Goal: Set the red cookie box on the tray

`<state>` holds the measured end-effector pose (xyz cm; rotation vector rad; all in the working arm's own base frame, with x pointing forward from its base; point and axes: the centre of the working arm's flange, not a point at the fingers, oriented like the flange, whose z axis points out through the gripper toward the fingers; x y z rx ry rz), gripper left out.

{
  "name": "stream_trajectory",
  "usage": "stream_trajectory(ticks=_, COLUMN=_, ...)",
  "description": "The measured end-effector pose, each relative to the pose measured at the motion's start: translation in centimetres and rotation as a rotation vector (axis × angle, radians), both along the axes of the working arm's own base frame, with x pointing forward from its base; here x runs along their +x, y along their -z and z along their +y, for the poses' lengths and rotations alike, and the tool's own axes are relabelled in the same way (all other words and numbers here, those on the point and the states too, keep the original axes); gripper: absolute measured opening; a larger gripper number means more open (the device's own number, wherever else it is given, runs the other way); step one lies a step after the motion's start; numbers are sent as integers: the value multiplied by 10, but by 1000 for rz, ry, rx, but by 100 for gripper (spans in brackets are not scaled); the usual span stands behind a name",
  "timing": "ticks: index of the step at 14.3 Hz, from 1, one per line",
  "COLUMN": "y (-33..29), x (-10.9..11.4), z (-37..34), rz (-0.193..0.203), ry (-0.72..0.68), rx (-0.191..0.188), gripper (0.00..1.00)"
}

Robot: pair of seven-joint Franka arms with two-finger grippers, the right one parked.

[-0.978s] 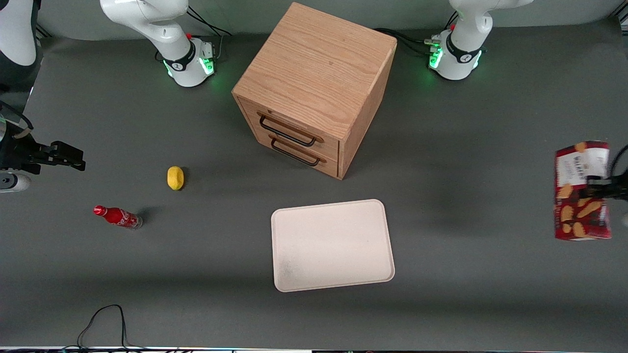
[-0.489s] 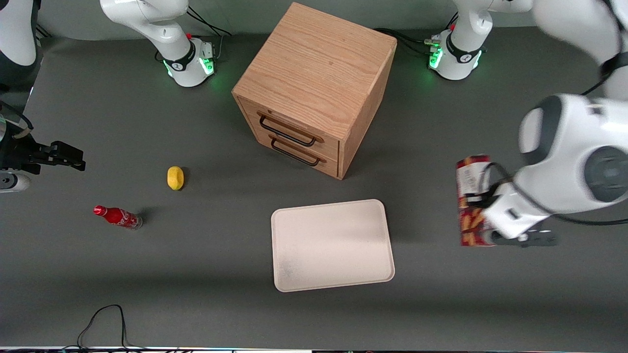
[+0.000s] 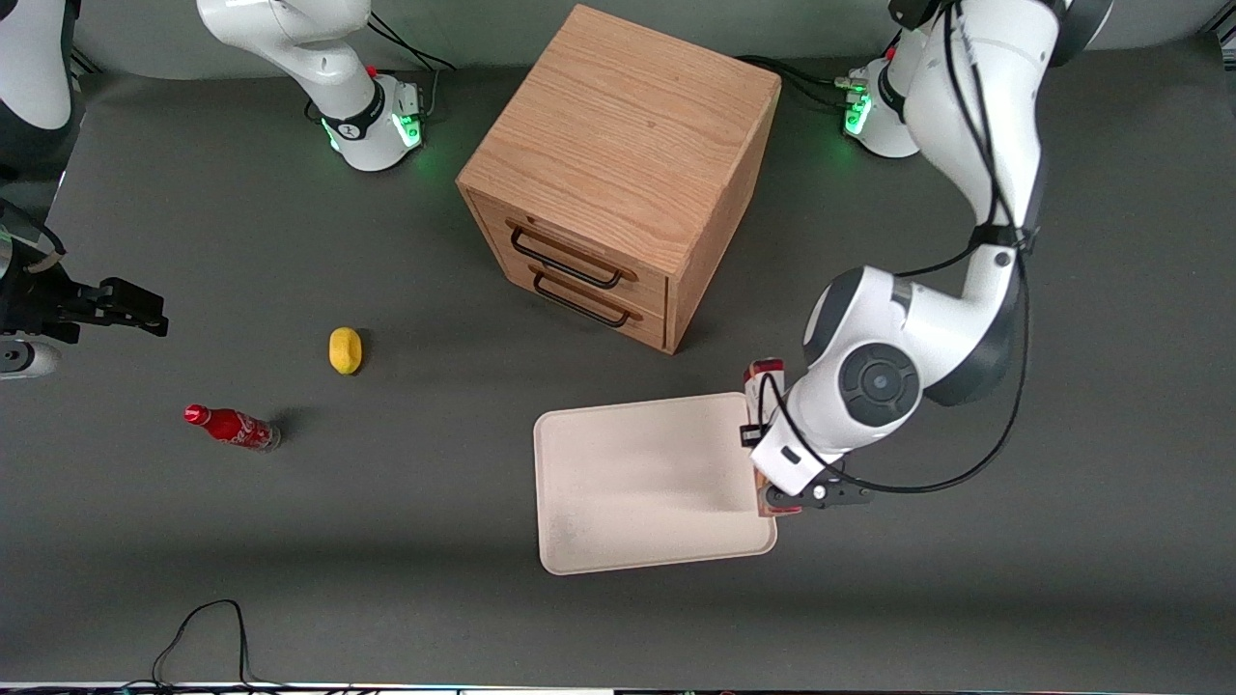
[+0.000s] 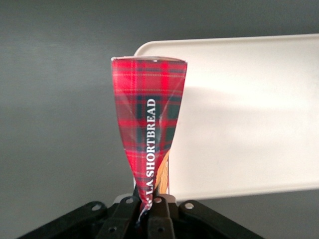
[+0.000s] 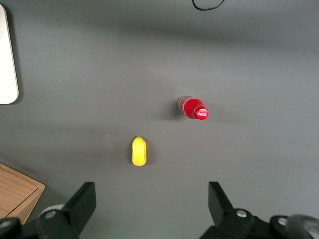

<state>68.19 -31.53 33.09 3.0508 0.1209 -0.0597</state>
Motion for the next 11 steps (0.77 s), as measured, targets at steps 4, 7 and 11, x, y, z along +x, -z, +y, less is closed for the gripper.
stream_trajectory(ticks=4, y=43, x=4, z=-17, rz=-12, ry=-57, rx=-39, gripper=4)
stream_trajectory(ticks=7, y=52, x=5, z=-21, rz=-23, ry=-65, rx=-48, gripper=4)
stream_trajectory(ticks=11, y=64, x=4, z=-22, rz=-15, ry=-64, rx=-47, gripper=4)
